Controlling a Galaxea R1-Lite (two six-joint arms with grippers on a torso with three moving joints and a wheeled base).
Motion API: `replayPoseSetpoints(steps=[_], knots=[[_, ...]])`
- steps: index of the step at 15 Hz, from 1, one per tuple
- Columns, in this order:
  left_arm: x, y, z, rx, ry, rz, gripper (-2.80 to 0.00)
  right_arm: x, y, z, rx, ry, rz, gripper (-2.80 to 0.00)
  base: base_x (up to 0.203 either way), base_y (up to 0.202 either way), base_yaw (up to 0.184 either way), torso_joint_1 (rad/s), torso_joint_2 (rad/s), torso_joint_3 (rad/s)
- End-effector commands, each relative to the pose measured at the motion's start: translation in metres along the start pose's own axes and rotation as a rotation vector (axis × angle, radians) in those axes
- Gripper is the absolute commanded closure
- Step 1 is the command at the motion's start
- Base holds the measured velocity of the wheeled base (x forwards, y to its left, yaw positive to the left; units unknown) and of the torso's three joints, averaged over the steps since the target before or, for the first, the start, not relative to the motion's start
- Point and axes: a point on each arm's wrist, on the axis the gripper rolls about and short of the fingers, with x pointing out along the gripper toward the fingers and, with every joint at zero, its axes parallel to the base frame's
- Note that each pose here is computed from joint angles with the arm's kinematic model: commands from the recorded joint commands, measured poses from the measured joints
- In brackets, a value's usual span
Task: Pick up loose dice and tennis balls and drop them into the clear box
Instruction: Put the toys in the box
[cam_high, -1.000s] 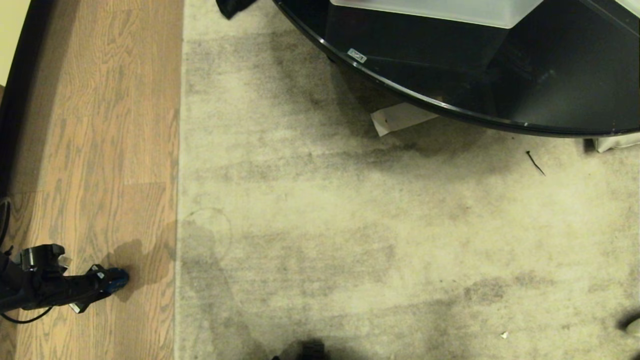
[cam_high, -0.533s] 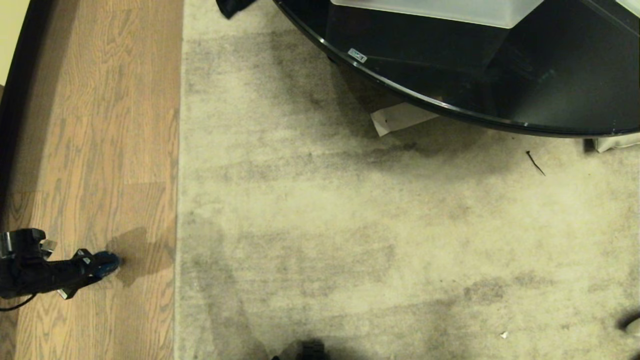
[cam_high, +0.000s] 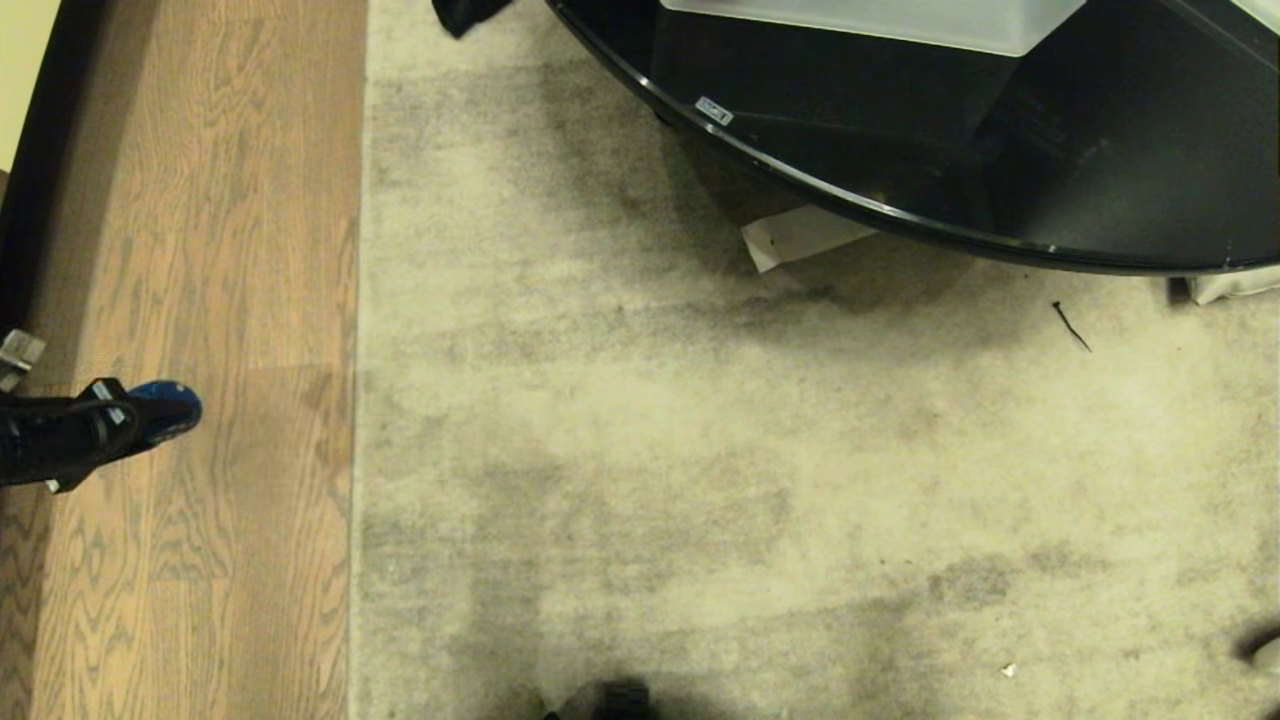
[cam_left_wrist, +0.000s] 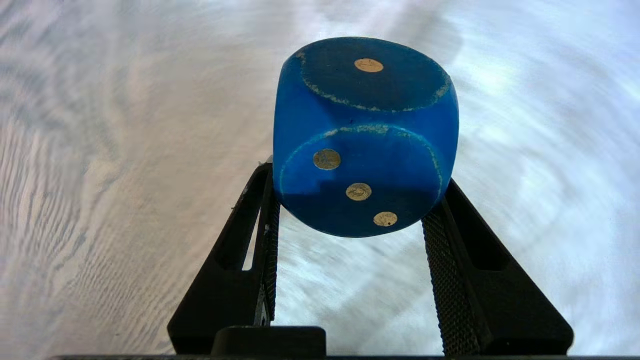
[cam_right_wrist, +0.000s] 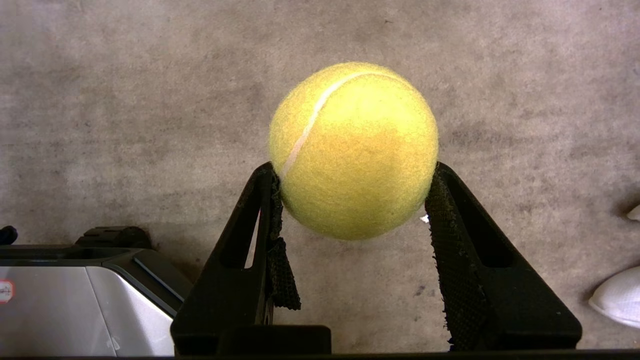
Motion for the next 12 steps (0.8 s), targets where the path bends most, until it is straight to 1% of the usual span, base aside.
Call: replayPoseSetpoints(steps=[1,2,4,5,6,7,9,11,12], knots=[[-0.070,-0.068,-0.001,0.141,-0.106,-0.039,0.00,0.000,0.000,0.000,0.000,0.001,0.000,0.00,0.000,0.000,0.000,0.000,0.00,0.000],[-0.089,-0.082,-0.006,0.189,-0.110,-0.044,0.00,0.000,0.000,0.000,0.000,0.001,0.000,0.00,0.000,0.000,0.000,0.000,0.00,0.000],[-0.124,-0.105,-0.015,0.261,-0.120,-0.078,0.00,0.000,0.000,0.000,0.000,0.001,0.000,0.00,0.000,0.000,0.000,0.000,0.00,0.000],[-0.144,-0.113,-0.022,0.297,-0.127,-0.096,0.00,0.000,0.000,0.000,0.000,0.001,0.000,0.00,0.000,0.000,0.000,0.000,0.00,0.000],[-0.162,-0.118,-0.027,0.331,-0.139,-0.109,0.00,0.000,0.000,0.000,0.000,0.000,0.000,0.00,0.000,0.000,0.000,0.000,0.00,0.000],[-0.183,-0.120,-0.033,0.363,-0.155,-0.119,0.00,0.000,0.000,0.000,0.000,0.001,0.000,0.00,0.000,0.000,0.000,0.000,0.00,0.000],[-0.218,-0.116,-0.048,0.399,-0.183,-0.135,0.00,0.000,0.000,0.000,0.000,0.001,0.000,0.00,0.000,0.000,0.000,0.000,0.00,0.000],[-0.250,-0.102,-0.078,0.418,-0.208,-0.157,0.00,0.000,0.000,0.000,0.000,0.000,0.000,0.00,0.000,0.000,0.000,0.000,0.00,0.000],[-0.259,-0.093,-0.093,0.423,-0.209,-0.160,0.00,0.000,0.000,0.000,0.000,0.001,0.000,0.00,0.000,0.000,0.000,0.000,0.00,0.000]])
